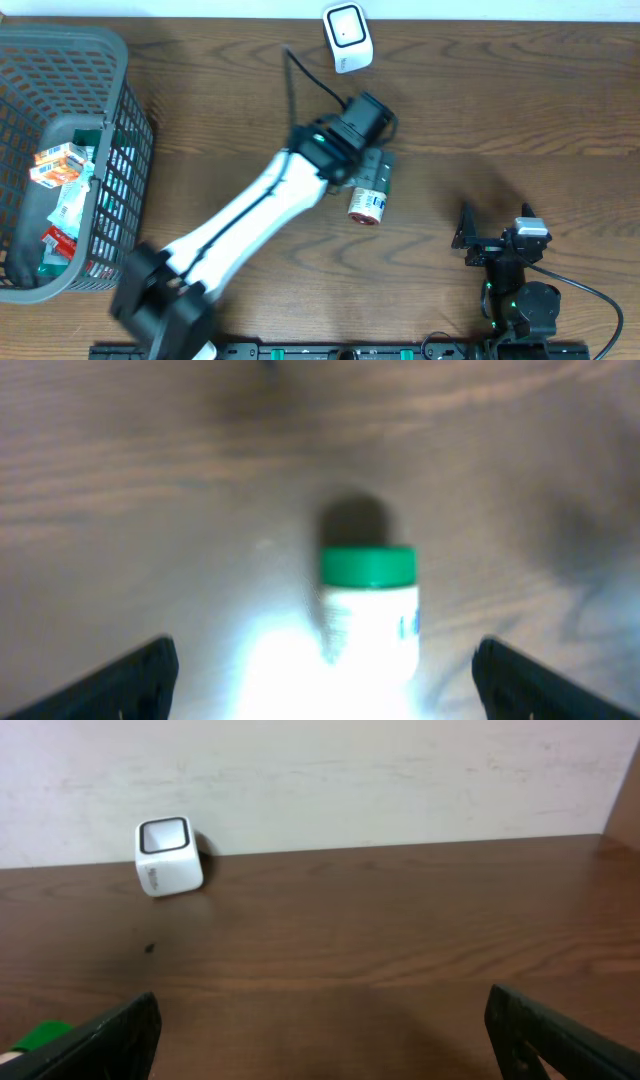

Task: Scan the item barcode
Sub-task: 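Carry the jar to the table center and release it upright, then reach the left gripper back into the basket toward the orange packs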

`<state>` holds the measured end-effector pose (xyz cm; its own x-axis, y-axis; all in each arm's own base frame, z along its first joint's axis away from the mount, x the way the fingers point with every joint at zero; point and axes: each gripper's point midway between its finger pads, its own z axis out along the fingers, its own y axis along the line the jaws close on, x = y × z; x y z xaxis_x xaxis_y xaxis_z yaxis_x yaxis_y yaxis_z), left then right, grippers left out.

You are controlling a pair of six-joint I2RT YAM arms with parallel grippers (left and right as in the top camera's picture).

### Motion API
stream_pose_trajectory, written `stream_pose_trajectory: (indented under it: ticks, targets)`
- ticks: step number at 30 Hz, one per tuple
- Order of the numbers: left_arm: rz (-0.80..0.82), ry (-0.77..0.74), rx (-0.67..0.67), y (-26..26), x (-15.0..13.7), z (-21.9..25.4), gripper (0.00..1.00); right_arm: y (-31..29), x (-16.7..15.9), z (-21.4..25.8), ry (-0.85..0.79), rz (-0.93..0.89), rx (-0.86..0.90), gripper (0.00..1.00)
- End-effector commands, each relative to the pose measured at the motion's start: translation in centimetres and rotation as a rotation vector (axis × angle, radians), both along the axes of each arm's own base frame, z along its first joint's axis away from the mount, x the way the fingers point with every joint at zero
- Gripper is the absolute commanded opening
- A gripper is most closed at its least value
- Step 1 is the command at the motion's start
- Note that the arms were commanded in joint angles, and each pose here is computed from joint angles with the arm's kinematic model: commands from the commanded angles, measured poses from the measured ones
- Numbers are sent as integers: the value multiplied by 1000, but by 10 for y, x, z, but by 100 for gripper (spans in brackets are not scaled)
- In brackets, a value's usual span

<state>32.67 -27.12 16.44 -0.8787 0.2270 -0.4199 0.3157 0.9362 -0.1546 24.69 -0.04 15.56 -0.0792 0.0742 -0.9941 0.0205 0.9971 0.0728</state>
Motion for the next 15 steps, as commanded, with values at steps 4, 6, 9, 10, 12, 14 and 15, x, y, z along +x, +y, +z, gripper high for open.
stream_pose_trajectory:
  ticks: [4, 6, 9, 10, 12, 14, 15]
  targets:
    - [217, -254, -15, 124, 39, 159, 94, -1, 0, -2, 8, -8, 12, 99]
    - [354, -299, -16, 179, 42, 191, 94, -1, 0, -2, 8, -8, 12, 99]
    - [588, -363, -3, 267, 41, 218, 94, -1, 0, -2, 8, -8, 12, 99]
    - [658, -370, 7, 293, 40, 220, 94, -1, 0, -2, 8, -8, 12, 99]
    - [793, -366, 22, 338, 33, 219, 94, -1, 0, -2, 8, -8, 12, 99]
    - [919, -345, 40, 380, 24, 214, 94, -1, 0, -2, 8, -8, 12, 99]
    - [986, -330, 47, 401, 18, 210, 94, -1, 0, -2, 8, -8, 12, 99]
